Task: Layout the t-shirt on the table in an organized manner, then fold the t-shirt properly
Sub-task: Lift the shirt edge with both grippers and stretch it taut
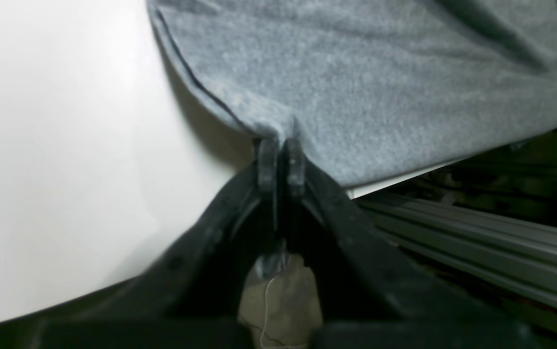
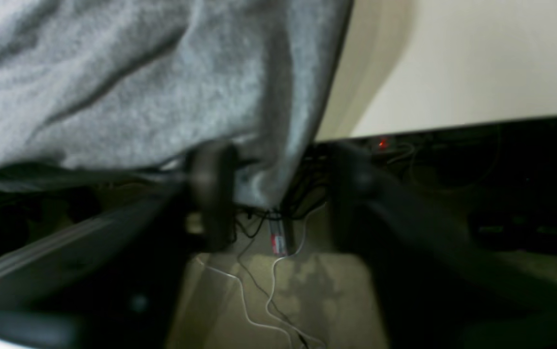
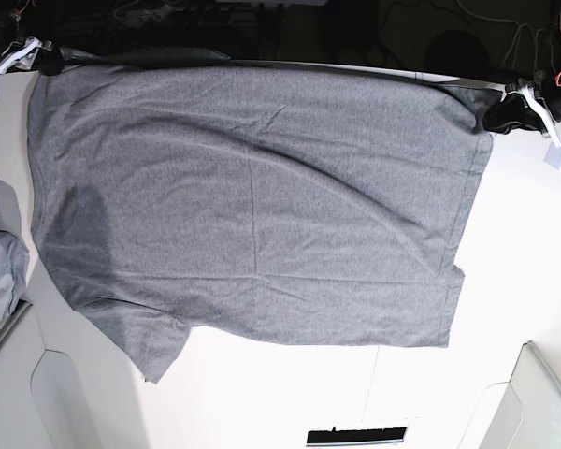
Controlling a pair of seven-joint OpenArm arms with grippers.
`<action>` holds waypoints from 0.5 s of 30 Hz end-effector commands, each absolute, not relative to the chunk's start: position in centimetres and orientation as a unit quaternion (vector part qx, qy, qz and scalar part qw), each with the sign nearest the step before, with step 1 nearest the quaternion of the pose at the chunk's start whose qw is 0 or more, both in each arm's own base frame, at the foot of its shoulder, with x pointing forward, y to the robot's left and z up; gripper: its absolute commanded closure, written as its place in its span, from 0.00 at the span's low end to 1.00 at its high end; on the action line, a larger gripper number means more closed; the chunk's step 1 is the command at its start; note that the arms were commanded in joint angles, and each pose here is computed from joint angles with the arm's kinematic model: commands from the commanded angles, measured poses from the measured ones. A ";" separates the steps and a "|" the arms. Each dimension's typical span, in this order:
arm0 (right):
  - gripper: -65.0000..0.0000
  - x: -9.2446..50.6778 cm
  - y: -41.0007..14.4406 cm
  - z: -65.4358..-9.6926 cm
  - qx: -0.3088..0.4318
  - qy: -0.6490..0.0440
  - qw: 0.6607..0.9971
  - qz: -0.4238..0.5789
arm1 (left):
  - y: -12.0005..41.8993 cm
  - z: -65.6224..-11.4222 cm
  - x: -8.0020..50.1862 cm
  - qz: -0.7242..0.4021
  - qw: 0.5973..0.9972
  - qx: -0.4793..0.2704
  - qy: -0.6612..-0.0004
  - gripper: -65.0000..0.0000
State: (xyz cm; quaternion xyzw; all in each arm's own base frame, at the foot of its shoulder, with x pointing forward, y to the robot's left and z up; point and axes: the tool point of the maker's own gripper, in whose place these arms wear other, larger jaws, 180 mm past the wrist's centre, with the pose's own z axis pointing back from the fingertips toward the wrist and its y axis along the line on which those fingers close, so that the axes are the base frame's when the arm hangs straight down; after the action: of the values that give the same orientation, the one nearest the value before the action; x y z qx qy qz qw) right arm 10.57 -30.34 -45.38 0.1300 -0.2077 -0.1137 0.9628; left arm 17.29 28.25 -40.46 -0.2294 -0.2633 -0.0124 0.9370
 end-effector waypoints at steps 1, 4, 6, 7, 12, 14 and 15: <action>0.67 11.4 -31.1 -44.5 0.124 -0.228 0.959 -0.110 | 28.6 -39.4 18.1 -0.019 0.932 -0.229 -0.280 1.00; 0.78 11.5 -31.1 -44.5 0.123 -0.232 0.958 -0.111 | 28.7 -39.4 18.2 -0.019 0.932 -0.229 -0.280 1.00; 0.86 11.9 -31.1 -44.4 0.124 -0.236 0.958 -0.110 | 28.7 -39.4 18.2 -0.019 0.932 -0.228 -0.280 1.00; 0.91 11.9 -31.1 -44.4 0.124 -0.237 0.957 -0.110 | 28.7 -39.4 18.2 -0.019 0.932 -0.228 -0.280 1.00; 1.00 12.1 -31.0 -44.2 0.127 -0.243 0.956 -0.104 | 28.7 -39.4 18.1 -0.020 0.932 -0.228 -0.280 1.00; 1.00 12.1 -31.0 -44.3 0.126 -0.243 0.956 -0.104 | 28.7 -39.4 18.1 -0.019 0.932 -0.228 -0.280 1.00; 1.00 12.0 -31.0 -44.3 0.127 -0.241 0.957 -0.104 | 28.7 -39.4 18.1 -0.020 0.932 -0.228 -0.280 1.00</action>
State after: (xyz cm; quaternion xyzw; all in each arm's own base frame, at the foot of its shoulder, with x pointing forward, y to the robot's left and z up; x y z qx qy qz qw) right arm 11.45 -30.43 -45.06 0.1297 -0.2268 -0.1127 0.9587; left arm 17.32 28.29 -40.43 -0.2290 -0.2634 -0.0128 0.9370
